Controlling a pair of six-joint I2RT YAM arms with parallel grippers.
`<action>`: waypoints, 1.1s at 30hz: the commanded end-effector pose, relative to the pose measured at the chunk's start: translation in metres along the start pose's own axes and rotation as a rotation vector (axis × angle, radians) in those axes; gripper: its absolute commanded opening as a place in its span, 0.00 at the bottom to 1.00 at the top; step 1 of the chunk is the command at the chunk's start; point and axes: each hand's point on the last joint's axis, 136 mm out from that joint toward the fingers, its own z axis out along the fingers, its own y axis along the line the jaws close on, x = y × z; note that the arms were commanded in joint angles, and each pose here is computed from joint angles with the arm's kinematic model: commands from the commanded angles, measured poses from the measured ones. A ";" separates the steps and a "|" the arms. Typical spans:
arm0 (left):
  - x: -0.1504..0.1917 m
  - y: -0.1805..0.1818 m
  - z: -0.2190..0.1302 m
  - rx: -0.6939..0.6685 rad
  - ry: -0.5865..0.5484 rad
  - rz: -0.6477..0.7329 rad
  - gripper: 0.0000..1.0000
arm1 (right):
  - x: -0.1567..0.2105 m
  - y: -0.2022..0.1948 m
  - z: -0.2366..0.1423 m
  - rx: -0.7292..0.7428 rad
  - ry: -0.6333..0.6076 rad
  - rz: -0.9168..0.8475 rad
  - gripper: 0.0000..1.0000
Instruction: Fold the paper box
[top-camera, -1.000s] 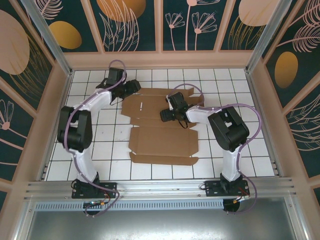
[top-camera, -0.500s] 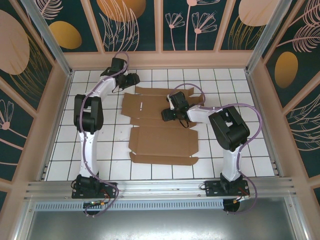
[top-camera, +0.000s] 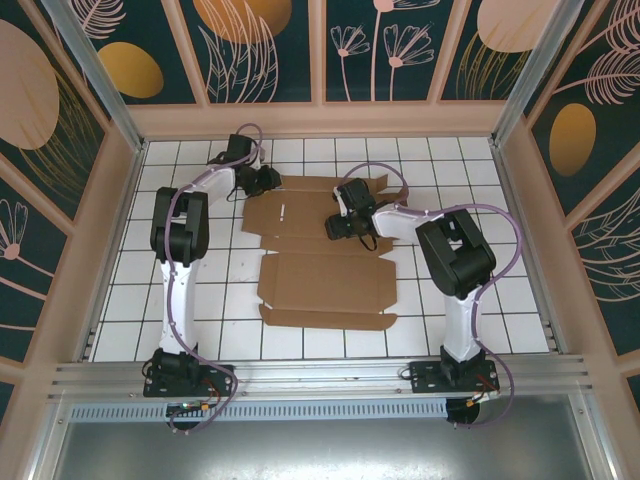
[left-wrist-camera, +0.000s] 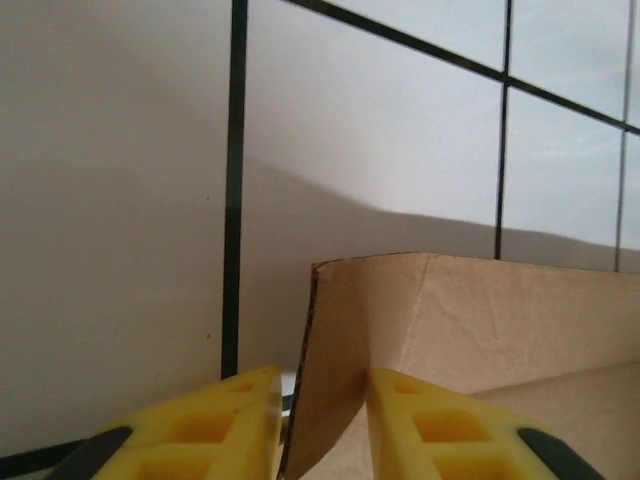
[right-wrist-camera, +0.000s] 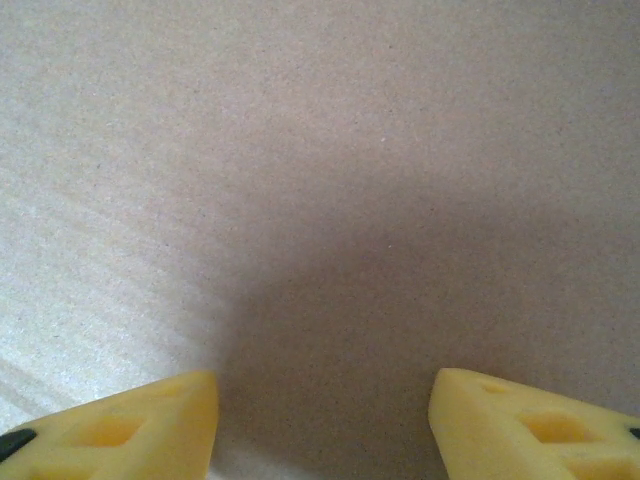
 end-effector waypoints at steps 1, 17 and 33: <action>-0.007 -0.028 -0.013 0.113 -0.034 0.005 0.27 | 0.061 -0.014 0.028 0.018 0.219 0.006 0.59; -0.016 -0.064 -0.011 0.203 -0.072 0.044 0.43 | 0.073 -0.012 0.034 0.005 0.267 0.005 0.56; 0.001 -0.069 0.003 0.180 -0.019 0.034 0.44 | 0.082 -0.012 0.036 0.003 0.293 -0.015 0.55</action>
